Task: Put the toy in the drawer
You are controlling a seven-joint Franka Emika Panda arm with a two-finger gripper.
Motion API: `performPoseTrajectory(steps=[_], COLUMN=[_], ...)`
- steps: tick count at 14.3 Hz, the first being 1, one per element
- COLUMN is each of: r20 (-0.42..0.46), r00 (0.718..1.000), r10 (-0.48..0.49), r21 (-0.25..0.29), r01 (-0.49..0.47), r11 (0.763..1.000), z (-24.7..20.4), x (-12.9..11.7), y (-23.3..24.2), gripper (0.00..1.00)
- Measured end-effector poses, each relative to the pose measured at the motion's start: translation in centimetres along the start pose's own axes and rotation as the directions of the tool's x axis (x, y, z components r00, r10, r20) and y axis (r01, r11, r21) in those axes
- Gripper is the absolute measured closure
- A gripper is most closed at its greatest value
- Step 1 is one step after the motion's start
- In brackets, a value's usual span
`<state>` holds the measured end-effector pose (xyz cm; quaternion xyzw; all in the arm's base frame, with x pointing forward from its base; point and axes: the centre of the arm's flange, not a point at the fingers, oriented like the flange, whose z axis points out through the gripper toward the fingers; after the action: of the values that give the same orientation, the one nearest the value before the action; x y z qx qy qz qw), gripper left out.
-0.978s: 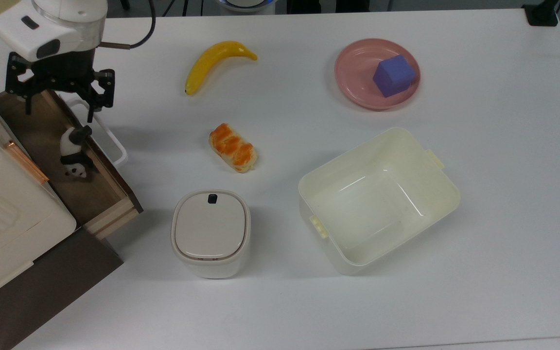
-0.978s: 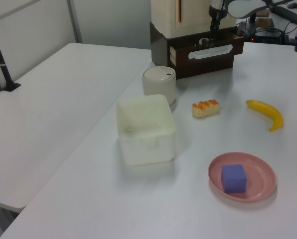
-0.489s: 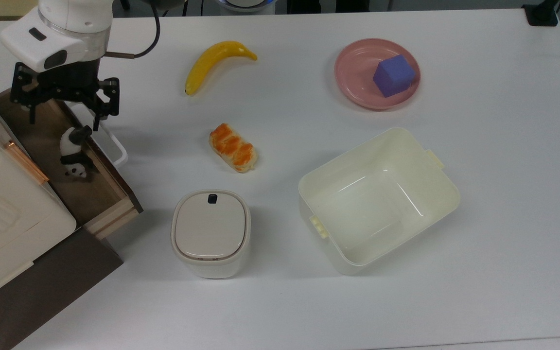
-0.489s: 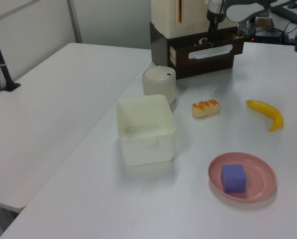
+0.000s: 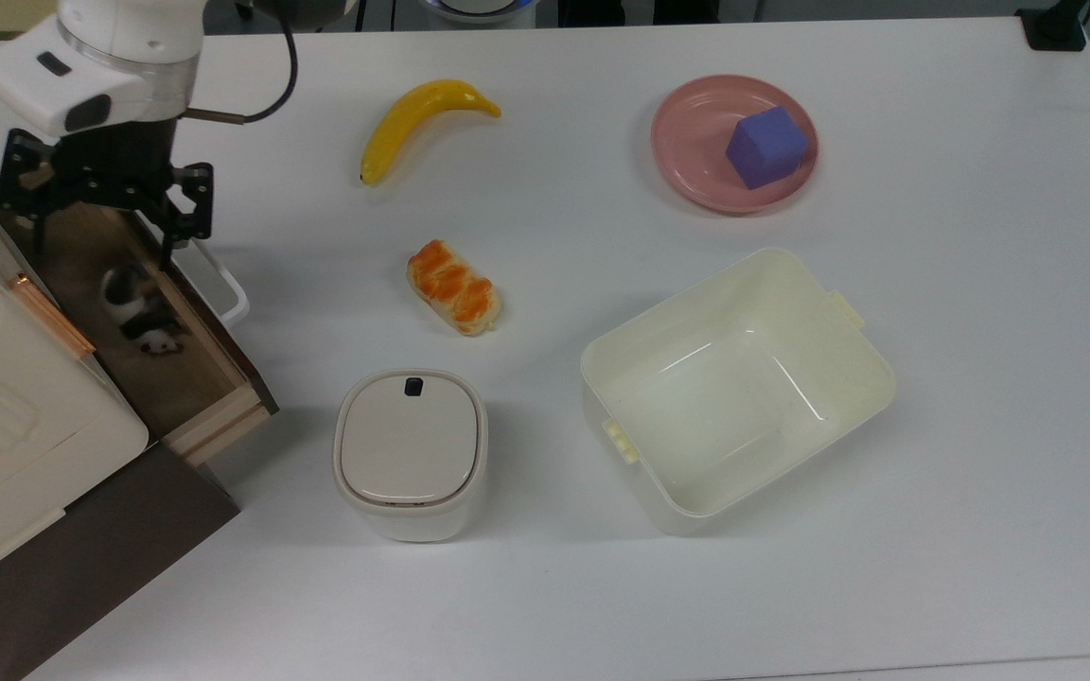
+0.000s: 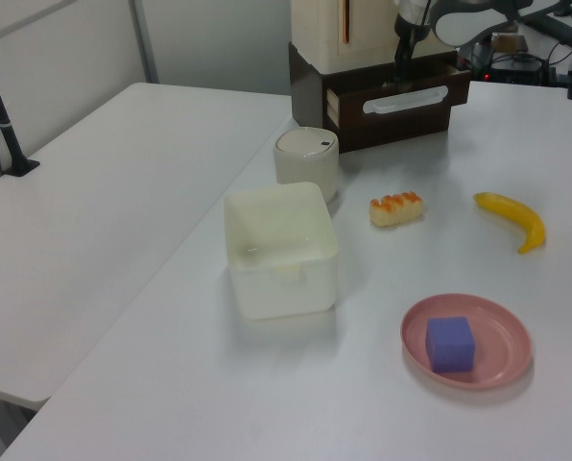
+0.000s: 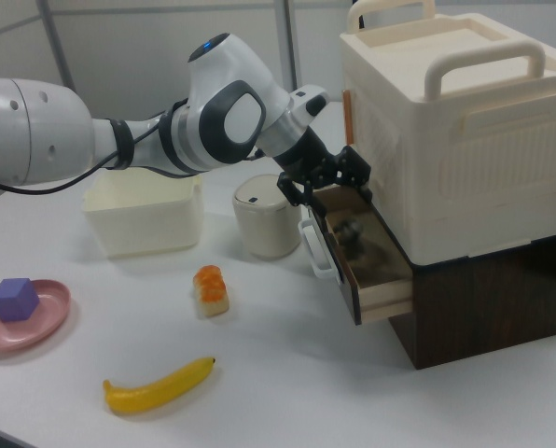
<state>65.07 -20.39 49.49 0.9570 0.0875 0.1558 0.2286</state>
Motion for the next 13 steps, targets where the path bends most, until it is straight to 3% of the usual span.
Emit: performPoseTrajectory(steps=[4,8,11,13], r20=[-0.005,-0.019,-0.037,-0.013], r00=[1.000,0.999,0.995,0.992], r10=[0.014,0.033,0.094,0.125], r21=[-0.017,-0.010,0.022,0.077], r01=[-0.014,-0.033,-0.093,-0.124], r11=[1.000,0.999,0.995,0.989], z=[-0.1,-0.7,-2.0,-3.0], x=[-0.7,0.1,2.2,3.3], y=[2.1,1.0,-2.9,-6.2], gripper=[0.00,0.00,0.00,0.00])
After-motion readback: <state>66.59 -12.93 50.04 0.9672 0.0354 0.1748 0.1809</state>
